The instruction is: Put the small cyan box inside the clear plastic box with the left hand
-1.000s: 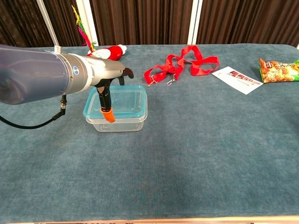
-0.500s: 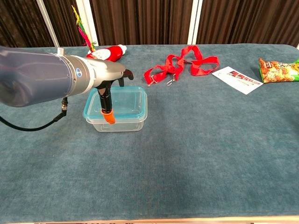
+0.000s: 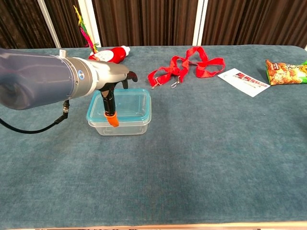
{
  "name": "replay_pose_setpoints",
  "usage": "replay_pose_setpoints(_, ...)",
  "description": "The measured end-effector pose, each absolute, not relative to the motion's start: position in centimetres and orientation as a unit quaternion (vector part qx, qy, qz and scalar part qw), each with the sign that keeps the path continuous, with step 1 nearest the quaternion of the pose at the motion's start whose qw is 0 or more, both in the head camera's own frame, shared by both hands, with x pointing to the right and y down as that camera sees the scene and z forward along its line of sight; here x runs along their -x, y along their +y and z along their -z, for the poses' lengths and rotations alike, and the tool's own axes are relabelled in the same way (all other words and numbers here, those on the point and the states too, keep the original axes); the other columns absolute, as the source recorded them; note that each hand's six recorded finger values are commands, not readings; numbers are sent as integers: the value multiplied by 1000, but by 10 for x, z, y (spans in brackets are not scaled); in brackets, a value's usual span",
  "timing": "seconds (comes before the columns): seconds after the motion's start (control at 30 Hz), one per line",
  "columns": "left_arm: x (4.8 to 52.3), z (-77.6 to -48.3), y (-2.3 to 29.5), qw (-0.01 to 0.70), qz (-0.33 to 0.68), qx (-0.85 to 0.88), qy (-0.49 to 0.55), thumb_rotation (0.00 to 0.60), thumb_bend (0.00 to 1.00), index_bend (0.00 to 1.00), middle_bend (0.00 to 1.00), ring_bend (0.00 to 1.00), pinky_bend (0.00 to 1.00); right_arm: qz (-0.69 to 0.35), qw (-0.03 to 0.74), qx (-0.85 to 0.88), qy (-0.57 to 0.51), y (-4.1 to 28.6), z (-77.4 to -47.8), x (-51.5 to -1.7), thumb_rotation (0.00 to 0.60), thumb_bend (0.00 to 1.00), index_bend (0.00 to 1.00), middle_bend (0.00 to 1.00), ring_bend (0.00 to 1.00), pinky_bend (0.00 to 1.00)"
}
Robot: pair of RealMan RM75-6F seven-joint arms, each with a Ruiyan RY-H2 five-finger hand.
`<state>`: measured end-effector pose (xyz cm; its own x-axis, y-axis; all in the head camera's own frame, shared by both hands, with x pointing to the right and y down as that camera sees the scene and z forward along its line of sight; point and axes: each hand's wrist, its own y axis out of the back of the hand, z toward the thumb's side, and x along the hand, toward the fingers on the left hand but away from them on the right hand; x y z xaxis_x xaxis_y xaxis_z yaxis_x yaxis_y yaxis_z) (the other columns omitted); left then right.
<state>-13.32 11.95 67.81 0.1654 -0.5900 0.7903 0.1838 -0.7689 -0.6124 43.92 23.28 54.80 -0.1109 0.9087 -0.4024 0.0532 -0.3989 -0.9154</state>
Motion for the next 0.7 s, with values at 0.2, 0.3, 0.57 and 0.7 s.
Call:
replay_pose_setpoints(0.2, 132, -680, 121, 309, 629, 699, 143, 600, 284, 0, 292, 0, 0, -613, 349, 568, -424, 232, -548, -439, 600, 307, 39, 44, 37, 0)
replay_pose_setpoints(0.3, 132, -680, 121, 310, 630, 698, 143, 600, 284, 0, 292, 0, 0, -613, 349, 568, -424, 233, -548, -439, 600, 308, 40, 44, 37, 0)
replay_pose_setpoints(0.57, 133, -681, 120, 316, 633, 693, 143, 600, 284, 0, 291, 0, 0, -613, 349, 568, -424, 232, -548, -439, 600, 307, 40, 44, 37, 0)
replay_pose_setpoints(0.7, 135, -683, 120, 317, 632, 692, 144, 600, 285, 0, 291, 0, 0, -614, 348, 568, -424, 233, -548, -439, 600, 308, 40, 44, 37, 0)
